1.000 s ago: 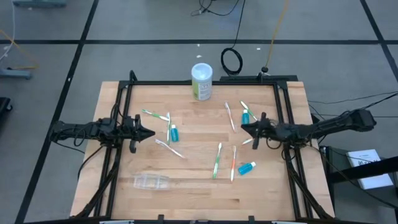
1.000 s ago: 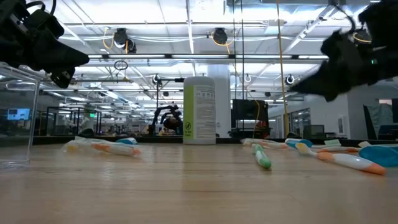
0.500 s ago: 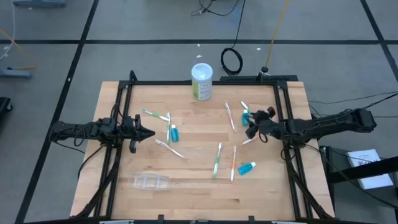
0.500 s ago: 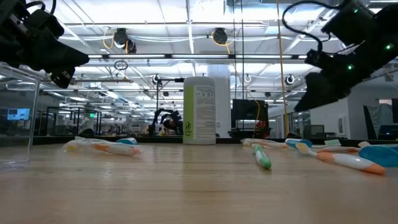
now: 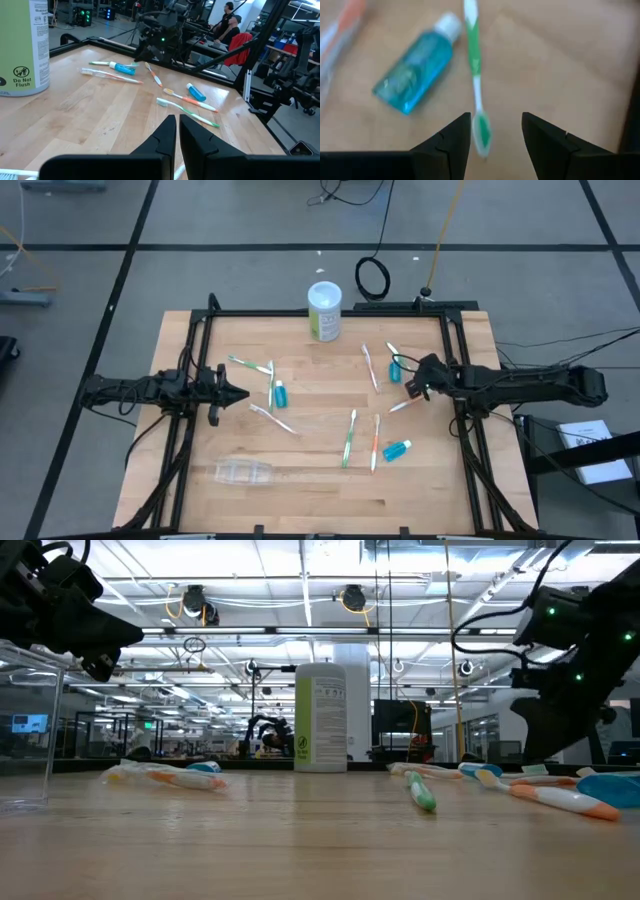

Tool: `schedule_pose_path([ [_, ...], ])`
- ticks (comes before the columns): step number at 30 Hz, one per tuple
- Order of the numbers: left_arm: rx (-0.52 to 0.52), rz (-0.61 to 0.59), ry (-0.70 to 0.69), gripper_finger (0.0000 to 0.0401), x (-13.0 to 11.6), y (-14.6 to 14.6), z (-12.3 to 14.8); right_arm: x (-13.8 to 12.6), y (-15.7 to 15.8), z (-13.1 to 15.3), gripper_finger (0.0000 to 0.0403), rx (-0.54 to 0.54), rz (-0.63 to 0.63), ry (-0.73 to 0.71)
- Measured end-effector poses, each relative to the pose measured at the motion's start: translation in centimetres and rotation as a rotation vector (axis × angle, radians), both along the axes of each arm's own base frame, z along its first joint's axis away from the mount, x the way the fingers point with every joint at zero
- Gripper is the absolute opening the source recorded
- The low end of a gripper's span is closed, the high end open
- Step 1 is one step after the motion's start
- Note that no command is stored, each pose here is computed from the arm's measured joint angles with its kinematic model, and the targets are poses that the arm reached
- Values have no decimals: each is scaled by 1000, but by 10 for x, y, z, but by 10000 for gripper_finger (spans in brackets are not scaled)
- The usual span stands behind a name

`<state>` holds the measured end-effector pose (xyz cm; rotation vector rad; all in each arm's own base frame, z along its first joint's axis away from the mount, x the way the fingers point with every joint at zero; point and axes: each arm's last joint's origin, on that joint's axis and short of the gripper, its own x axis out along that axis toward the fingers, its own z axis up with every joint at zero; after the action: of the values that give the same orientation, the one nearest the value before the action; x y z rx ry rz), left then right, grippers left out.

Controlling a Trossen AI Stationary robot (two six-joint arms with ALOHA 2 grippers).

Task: Pick & Place toothbrushing station
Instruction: Put the green toothbrush into the transparent organizer

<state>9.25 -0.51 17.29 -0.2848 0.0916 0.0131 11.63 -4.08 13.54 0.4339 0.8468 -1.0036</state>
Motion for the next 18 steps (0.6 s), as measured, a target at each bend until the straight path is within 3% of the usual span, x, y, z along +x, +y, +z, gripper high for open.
schedule_pose_path([
  [18, 0, 0, 0, 26, 0, 0, 0, -7, -2, -23, 149, 29, 28, -29],
])
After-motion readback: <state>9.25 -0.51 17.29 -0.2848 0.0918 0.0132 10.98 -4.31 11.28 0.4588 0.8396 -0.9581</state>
